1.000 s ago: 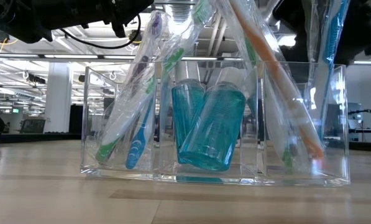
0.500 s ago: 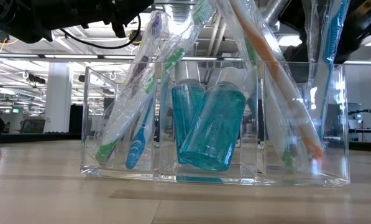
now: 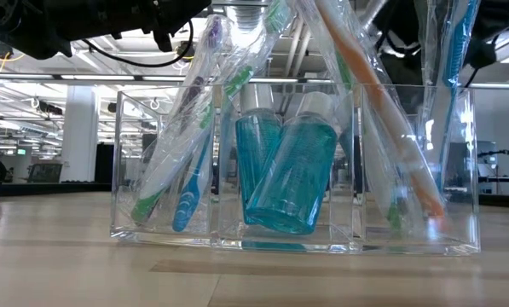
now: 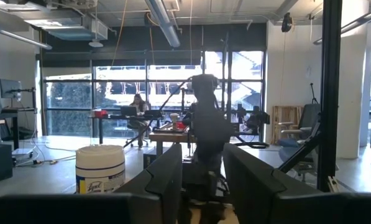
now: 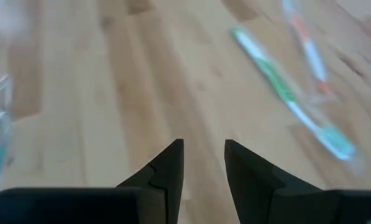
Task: Pick & Place toothbrushing station
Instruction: Put the green toothbrush into the transparent organizer
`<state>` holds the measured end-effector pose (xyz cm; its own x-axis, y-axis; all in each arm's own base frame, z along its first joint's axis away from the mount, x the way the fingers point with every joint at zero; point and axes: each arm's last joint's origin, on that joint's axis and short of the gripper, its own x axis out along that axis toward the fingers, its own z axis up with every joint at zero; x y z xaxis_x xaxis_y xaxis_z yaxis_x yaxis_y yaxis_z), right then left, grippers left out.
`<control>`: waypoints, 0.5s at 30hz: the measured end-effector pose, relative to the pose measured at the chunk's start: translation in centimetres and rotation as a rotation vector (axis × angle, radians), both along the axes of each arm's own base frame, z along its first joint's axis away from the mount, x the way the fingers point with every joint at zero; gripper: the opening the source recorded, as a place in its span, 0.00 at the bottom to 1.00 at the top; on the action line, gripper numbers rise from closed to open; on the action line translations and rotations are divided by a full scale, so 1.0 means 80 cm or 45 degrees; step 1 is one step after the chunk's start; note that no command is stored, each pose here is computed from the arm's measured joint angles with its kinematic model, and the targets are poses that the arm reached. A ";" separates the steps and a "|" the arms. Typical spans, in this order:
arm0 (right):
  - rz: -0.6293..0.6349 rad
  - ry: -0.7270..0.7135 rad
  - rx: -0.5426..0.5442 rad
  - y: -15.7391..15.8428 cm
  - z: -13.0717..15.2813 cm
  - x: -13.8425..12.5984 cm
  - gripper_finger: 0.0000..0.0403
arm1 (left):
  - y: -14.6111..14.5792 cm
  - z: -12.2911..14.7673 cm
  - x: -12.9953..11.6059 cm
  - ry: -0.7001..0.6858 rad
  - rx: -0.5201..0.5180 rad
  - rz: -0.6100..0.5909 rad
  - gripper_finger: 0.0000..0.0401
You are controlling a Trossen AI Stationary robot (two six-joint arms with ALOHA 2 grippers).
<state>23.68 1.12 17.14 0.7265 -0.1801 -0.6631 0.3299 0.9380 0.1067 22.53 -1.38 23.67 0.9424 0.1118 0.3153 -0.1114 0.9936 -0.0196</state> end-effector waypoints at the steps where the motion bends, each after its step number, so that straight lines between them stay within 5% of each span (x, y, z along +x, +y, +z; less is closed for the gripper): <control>1: -0.029 0.007 0.006 -0.005 0.000 0.000 0.27 | 0.000 0.000 0.000 0.000 0.000 0.000 0.28; 15: -0.176 0.229 -0.072 -0.048 -0.025 -0.006 0.27 | 0.001 0.000 0.000 0.001 0.000 0.002 0.28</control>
<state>23.21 -2.73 15.10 0.5632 -0.3103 -0.7659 0.4643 0.8855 -0.0173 22.54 -1.33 23.66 0.9424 0.1136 0.3146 -0.1133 0.9934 -0.0194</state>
